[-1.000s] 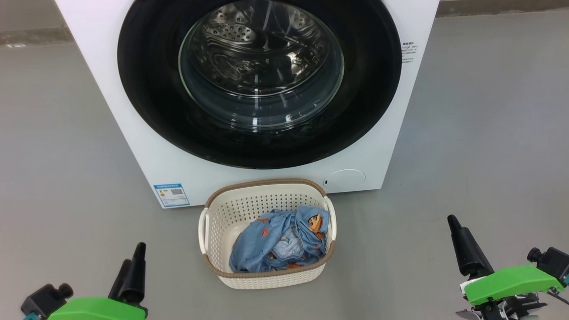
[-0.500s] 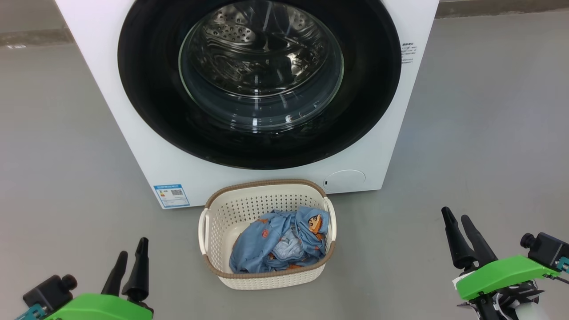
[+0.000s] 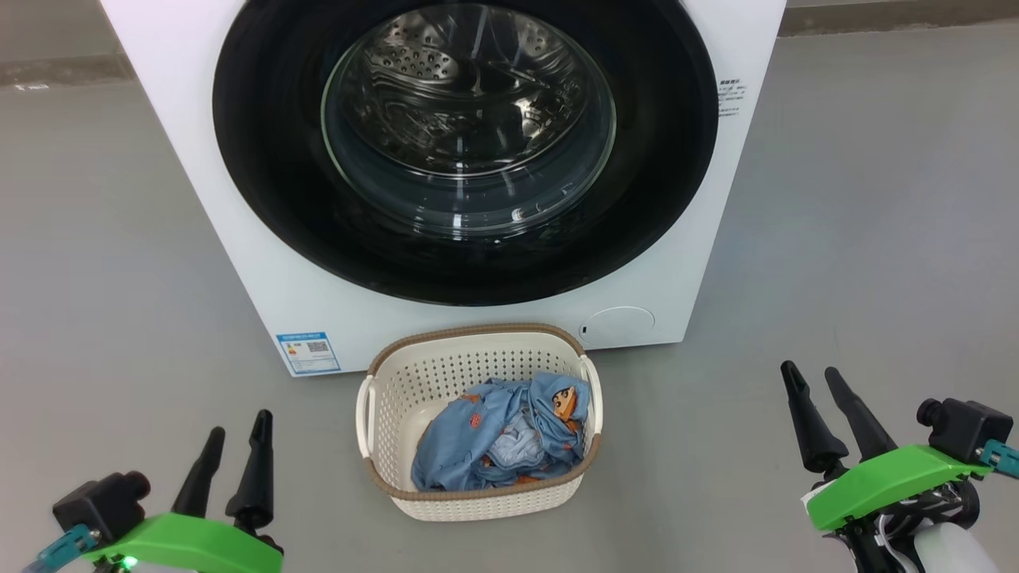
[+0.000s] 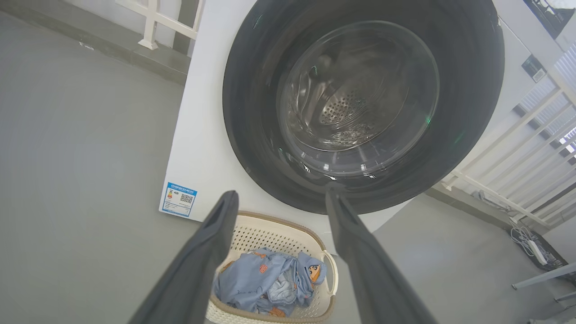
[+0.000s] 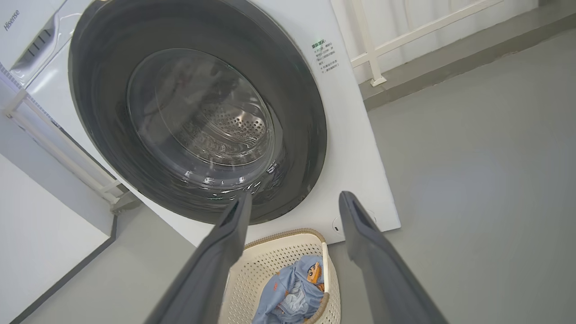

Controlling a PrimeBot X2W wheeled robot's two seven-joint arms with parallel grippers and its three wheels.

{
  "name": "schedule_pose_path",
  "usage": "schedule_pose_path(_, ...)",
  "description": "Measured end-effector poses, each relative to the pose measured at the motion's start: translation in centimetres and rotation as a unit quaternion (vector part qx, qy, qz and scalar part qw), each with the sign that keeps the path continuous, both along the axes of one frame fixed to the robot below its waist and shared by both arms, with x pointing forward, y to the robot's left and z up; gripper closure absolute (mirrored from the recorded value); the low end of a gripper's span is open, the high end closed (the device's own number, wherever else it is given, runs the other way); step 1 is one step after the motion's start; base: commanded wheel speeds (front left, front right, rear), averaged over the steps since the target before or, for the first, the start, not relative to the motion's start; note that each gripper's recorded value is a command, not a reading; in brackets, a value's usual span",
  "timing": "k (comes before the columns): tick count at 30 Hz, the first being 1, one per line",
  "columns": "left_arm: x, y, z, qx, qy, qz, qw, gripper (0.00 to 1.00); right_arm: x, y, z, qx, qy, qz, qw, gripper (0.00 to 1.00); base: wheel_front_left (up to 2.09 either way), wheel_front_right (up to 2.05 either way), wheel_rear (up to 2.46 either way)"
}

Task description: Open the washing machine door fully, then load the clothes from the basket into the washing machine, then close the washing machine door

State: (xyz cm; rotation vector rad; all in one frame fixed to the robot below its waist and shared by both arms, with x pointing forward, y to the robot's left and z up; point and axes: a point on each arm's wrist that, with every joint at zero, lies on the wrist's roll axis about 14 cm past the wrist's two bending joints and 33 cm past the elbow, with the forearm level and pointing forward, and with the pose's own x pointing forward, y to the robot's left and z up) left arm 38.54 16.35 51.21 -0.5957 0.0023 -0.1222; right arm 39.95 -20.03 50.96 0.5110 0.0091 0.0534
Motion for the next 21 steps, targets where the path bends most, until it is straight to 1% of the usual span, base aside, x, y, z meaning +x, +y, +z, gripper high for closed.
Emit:
schedule_pose_path(4, 0.0, -0.1, 0.4, 0.025, -0.011, -0.002, 1.000, 0.00, 0.3, -0.1, 0.5, -0.029, -0.009, 0.003, 1.000, 0.00, 0.00, 0.00, 0.00)
schedule_pose_path(10, -0.1, -0.2, 0.9, 0.059, -0.026, -0.005, 0.998, 0.00, 0.2, -0.3, 0.3, -0.071, -0.010, 0.007, 0.997, 0.00, 0.00, 0.00, 0.00)
schedule_pose_path(17, 0.0, -0.3, 1.3, 0.103, -0.042, -0.007, 0.994, 0.00, 0.9, 0.0, 1.2, -0.115, -0.030, 0.013, 0.993, 0.00, 0.00, 0.00, 0.00)
schedule_pose_path(21, 0.1, -0.5, 1.5, 0.121, -0.050, -0.009, 0.991, 0.00, 1.0, 0.0, 1.2, -0.137, -0.032, 0.015, 0.990, 0.00, 0.00, 0.00, 0.00)
